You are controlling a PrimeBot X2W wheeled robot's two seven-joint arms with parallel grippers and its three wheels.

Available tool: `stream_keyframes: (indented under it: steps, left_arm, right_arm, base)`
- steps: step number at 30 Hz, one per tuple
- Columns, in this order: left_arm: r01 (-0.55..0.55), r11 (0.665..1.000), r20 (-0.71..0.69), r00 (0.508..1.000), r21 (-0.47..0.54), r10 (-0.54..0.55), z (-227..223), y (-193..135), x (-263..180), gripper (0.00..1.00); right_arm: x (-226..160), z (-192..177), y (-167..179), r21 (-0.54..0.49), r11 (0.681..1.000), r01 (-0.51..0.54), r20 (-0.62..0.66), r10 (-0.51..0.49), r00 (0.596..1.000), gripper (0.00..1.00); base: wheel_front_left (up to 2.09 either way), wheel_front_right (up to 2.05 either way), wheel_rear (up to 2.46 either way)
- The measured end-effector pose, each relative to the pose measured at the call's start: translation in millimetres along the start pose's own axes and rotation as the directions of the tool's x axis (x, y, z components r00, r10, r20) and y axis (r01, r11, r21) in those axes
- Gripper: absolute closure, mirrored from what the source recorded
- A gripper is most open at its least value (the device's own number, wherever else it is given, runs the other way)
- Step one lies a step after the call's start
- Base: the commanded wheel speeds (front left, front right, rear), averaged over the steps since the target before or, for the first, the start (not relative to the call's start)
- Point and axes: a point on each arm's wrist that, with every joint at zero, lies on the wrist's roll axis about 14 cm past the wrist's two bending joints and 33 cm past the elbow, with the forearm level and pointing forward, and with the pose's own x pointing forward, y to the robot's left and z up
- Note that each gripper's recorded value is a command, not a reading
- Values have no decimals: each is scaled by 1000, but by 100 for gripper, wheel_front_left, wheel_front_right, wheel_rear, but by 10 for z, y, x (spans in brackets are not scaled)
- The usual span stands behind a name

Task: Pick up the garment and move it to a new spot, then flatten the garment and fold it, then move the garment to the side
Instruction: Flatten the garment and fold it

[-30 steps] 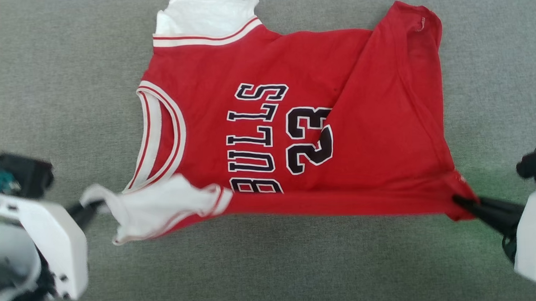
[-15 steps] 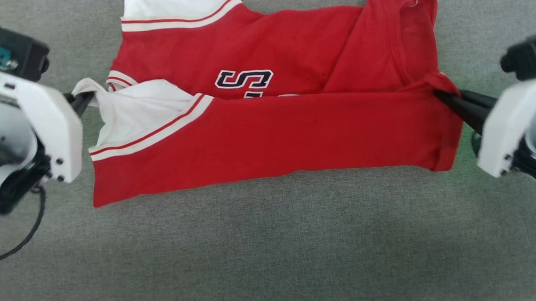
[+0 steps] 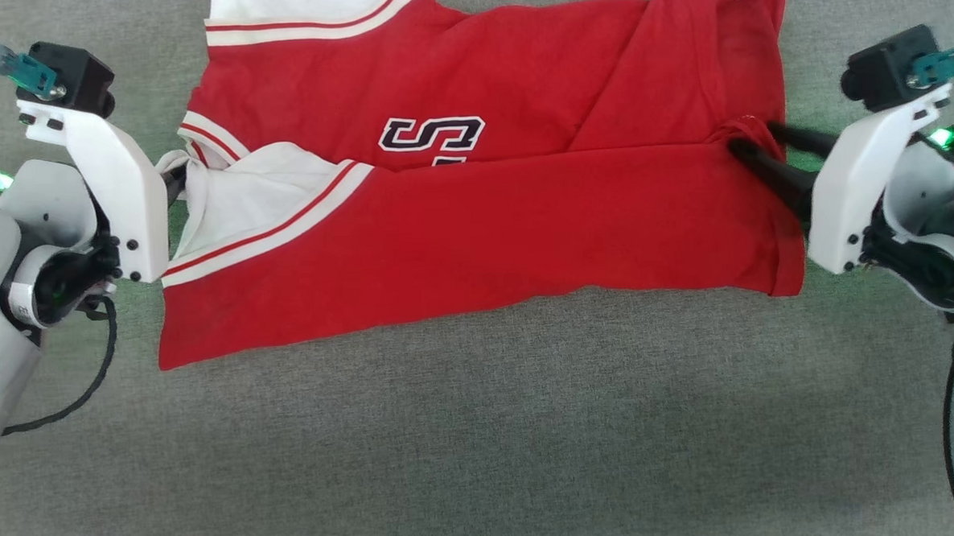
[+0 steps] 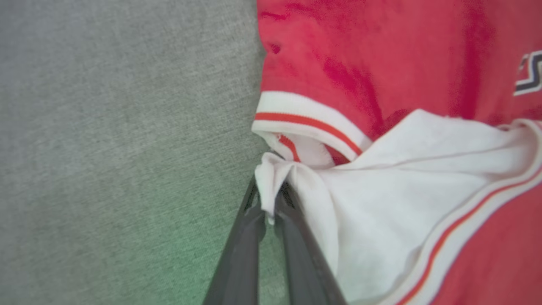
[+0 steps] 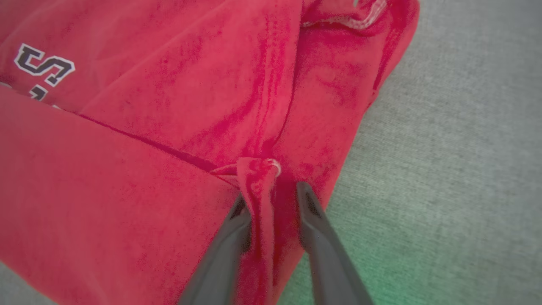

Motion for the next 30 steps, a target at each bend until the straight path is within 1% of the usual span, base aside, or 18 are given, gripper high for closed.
stream_keyframes:
  steps: [4,9,13,17,19,24,26,30]
  left_arm:
    - [-35,999,25,999,-14,36,77,92,-107,0]
    - [-78,997,45,996,-23,79,136,175,-344,0]
    - [-86,995,25,996,-46,87,54,109,-520,0]
    - [-79,995,-45,996,-67,76,-176,-35,-650,0]
    - [-74,995,-74,995,-71,68,-275,-121,-691,0]
    - [-82,993,-151,986,-90,68,-538,-226,-715,0]
    - [-82,991,-165,984,-106,64,-586,-250,-684,0]
    - [-85,986,-182,982,-144,58,-664,-242,-575,0]
  right_arm:
    - [-67,174,-73,4,1000,20,84,-20,996,0]
    - [-243,362,-168,27,999,47,211,-51,976,0]
    - [-418,475,-264,54,995,83,316,-96,944,0]
    - [-567,491,-306,89,990,113,397,-140,907,0]
    - [-633,472,-326,117,985,127,424,-165,891,0]
    - [-765,389,-312,172,974,145,459,-210,863,0]
    - [-804,334,-291,197,970,145,459,-222,860,0]
    - [-854,183,-262,241,959,149,435,-244,867,0]
  base:
    - [0,0,0]
    - [0,0,0]
    - [0,0,0]
    - [0,0,0]
    - [0,0,0]
    - [0,0,0]
    - [0,0,0]
    - [0,0,0]
